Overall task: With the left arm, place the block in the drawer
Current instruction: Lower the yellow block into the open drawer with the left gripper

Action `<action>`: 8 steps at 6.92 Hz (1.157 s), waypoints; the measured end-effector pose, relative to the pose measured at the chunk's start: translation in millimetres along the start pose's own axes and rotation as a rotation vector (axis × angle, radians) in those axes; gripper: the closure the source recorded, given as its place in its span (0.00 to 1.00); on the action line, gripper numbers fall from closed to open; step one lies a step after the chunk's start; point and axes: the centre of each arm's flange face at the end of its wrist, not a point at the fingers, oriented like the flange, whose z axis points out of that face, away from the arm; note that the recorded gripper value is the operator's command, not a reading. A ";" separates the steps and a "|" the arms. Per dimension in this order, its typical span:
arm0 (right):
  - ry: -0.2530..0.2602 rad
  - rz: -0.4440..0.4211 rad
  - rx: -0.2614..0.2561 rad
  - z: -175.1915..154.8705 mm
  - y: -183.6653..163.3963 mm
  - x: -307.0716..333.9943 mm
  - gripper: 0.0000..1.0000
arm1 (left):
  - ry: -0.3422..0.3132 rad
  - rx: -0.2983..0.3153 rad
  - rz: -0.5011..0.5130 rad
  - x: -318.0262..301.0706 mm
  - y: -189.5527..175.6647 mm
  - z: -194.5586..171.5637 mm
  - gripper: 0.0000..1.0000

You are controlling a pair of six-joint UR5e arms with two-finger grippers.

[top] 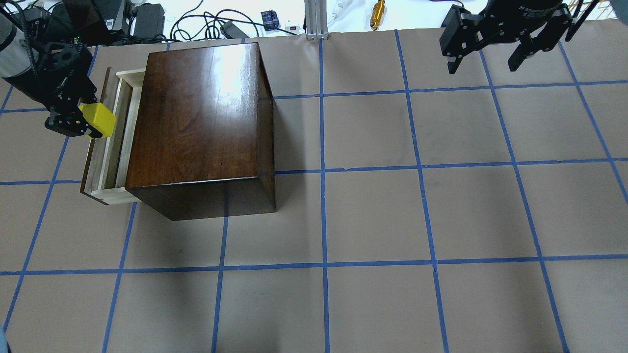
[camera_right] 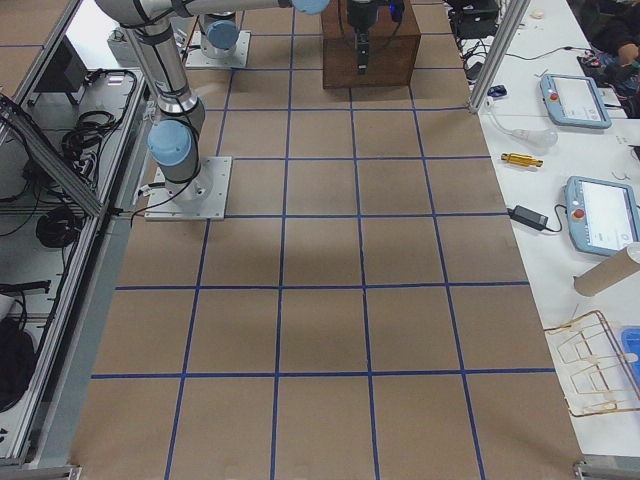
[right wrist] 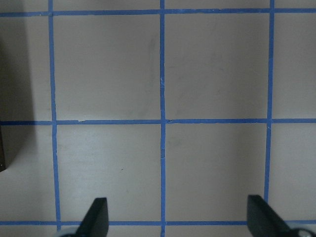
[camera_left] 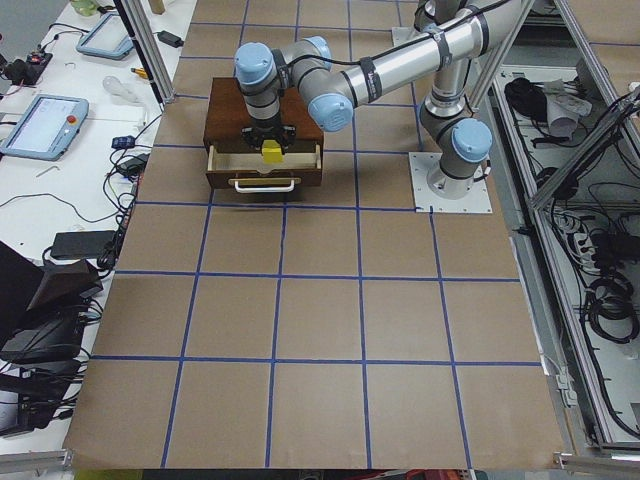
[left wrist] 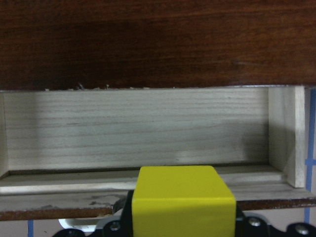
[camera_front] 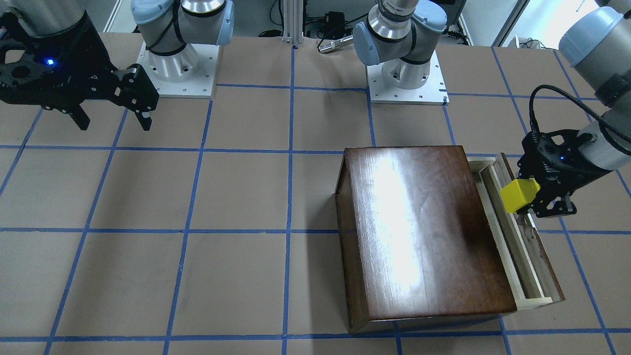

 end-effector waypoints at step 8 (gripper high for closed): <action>0.000 -0.001 0.000 0.2 0.0 -0.2 0.00 | 0.030 0.007 0.007 -18.9 -13.0 40.8 0.85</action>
